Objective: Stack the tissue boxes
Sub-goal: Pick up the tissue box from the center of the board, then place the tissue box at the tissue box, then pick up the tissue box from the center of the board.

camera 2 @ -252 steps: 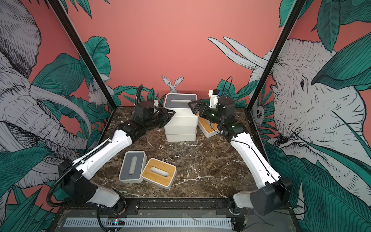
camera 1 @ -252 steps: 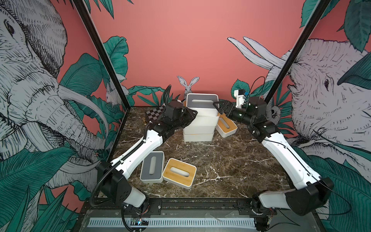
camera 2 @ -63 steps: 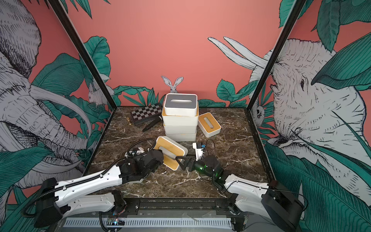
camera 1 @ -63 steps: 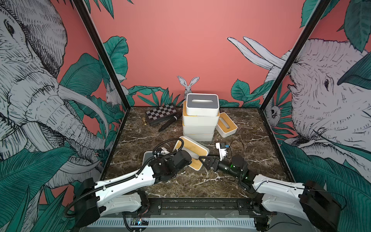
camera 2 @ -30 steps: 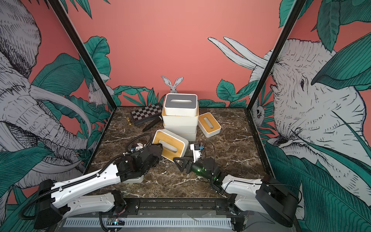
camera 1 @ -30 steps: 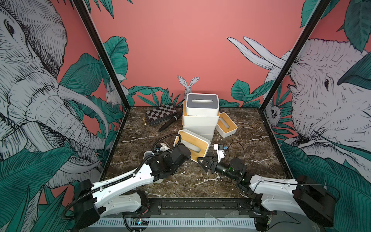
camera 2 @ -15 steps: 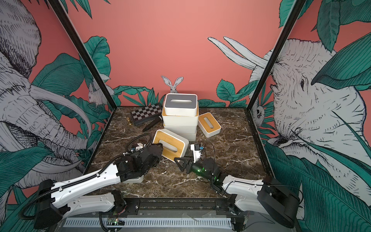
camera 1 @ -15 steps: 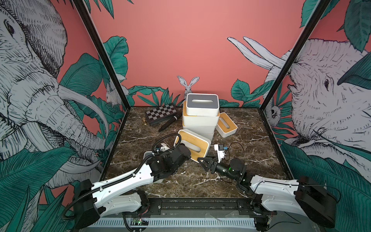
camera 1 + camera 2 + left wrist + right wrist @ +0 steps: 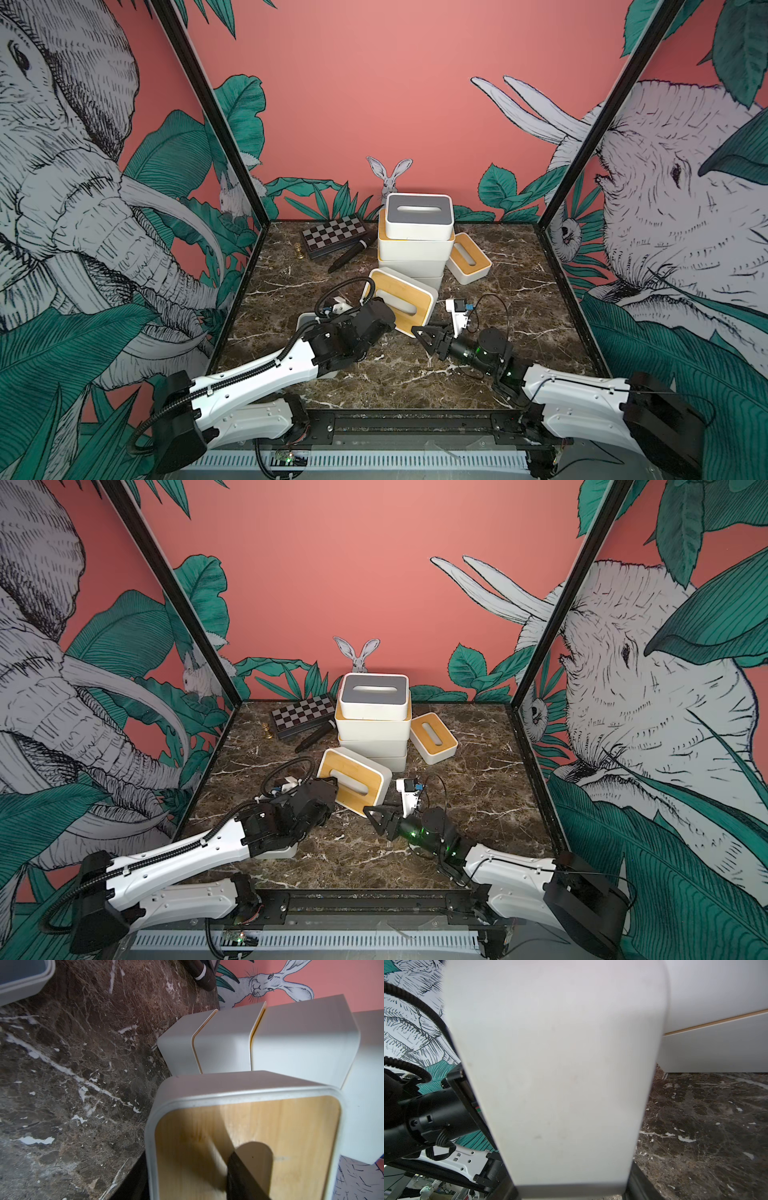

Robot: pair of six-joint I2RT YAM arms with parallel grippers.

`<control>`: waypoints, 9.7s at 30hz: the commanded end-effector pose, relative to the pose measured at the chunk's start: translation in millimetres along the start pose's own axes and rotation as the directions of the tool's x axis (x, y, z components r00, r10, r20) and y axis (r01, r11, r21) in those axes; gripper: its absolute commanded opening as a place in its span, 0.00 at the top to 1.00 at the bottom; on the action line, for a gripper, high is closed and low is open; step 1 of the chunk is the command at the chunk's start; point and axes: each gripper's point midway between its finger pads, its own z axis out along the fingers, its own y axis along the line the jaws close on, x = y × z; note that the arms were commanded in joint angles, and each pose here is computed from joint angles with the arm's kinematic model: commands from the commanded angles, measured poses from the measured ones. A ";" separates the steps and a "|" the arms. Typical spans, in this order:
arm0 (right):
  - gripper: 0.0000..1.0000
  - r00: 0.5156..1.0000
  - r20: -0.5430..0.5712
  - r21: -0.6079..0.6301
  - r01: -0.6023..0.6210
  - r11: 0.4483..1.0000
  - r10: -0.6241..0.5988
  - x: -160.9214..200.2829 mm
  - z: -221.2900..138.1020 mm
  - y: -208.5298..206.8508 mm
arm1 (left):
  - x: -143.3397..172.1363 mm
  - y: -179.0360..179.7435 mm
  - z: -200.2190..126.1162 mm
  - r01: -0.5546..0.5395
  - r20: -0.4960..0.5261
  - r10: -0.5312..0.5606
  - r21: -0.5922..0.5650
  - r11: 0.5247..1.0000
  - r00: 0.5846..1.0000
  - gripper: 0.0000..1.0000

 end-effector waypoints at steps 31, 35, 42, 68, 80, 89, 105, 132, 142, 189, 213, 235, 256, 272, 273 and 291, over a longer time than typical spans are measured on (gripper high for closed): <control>0.66 0.993 0.103 0.043 0.046 0.998 -0.050 -50.0 -27.8 30.9 | -37.4 -42.8 -73.5 -0.363 0.017 0.369 0.230 0.903 0.929 0.01; 0.67 0.990 0.132 0.044 0.039 0.998 -0.045 -69.1 -38.2 46.2 | -58.4 -55.4 -103.7 -0.500 0.096 0.494 0.284 0.818 0.864 0.01; 0.69 0.986 0.167 0.026 -0.022 0.999 0.017 -107.9 -55.2 82.7 | -87.4 -78.2 -158.9 -0.670 0.264 0.622 0.404 0.623 0.738 0.01; 0.72 0.962 0.159 -0.061 -0.214 0.975 0.221 -280.9 -35.5 167.3 | -21.4 -61.4 -128.3 -0.923 0.489 0.851 0.204 -0.327 -0.194 0.01; 0.73 0.940 0.046 -0.044 -0.338 0.940 0.339 -315.4 -13.5 140.3 | -19.0 -30.0 -119.7 -0.912 0.526 0.829 0.220 -0.346 -0.188 0.01; 0.74 0.944 -0.062 -0.004 -0.326 0.945 0.325 -328.6 -12.0 117.5 | -15.9 -27.7 -117.2 -0.906 0.513 0.836 0.230 -0.354 -0.196 0.00; 0.74 0.918 -0.131 0.037 -0.372 0.927 0.374 -326.6 -3.2 84.0 | -17.0 -26.5 -114.3 -0.914 0.502 0.845 0.229 -0.335 -0.185 0.01; 0.59 0.895 -0.137 0.079 -0.416 0.906 0.424 -329.3 12.0 49.4 | -23.8 -32.0 -125.1 -0.924 0.540 0.830 0.229 -0.306 -0.141 0.01; 0.39 0.896 -0.126 0.128 -0.412 0.902 0.427 -324.8 8.9 38.4 | -23.1 -31.9 -125.3 -0.923 0.541 0.829 0.233 -0.307 -0.139 0.00; 0.01 0.940 -0.084 0.259 -0.300 0.918 0.331 -350.2 16.4 17.3 | -19.9 -31.1 -125.6 -0.917 0.540 0.831 0.251 -0.311 -0.134 0.01; 0.01 0.935 -0.084 0.212 -0.321 0.923 0.345 -365.1 37.1 15.0 | -19.0 -31.0 -124.8 -0.916 0.536 0.833 0.253 -0.312 -0.136 0.01; 0.01 0.972 0.016 0.449 -0.218 0.866 0.236 -367.2 -31.3 1.5 | -26.4 -32.3 -126.8 -0.931 0.530 0.841 0.243 -0.273 -0.109 0.00; 0.01 0.791 0.395 0.799 -0.547 0.249 0.467 -229.1 -136.9 -213.7 | -56.1 -11.5 -139.2 -0.956 0.388 0.920 0.287 -0.062 0.056 0.01; 0.15 0.742 0.375 0.797 -0.564 0.215 0.555 -210.8 -58.1 -298.8 | 4.7 -8.0 -125.2 -0.856 0.377 0.925 0.462 -0.231 -0.046 0.00; 0.17 0.739 0.375 0.797 -0.565 0.212 0.560 -209.5 -54.9 -302.0 | 3.2 -8.6 -125.6 -0.860 0.381 0.924 0.457 -0.229 -0.044 0.00; 0.41 0.678 0.392 0.801 -0.584 0.131 0.622 -175.0 -40.2 -340.8 | -5.8 -11.5 -125.1 -0.882 0.402 0.915 0.420 -0.212 -0.029 0.01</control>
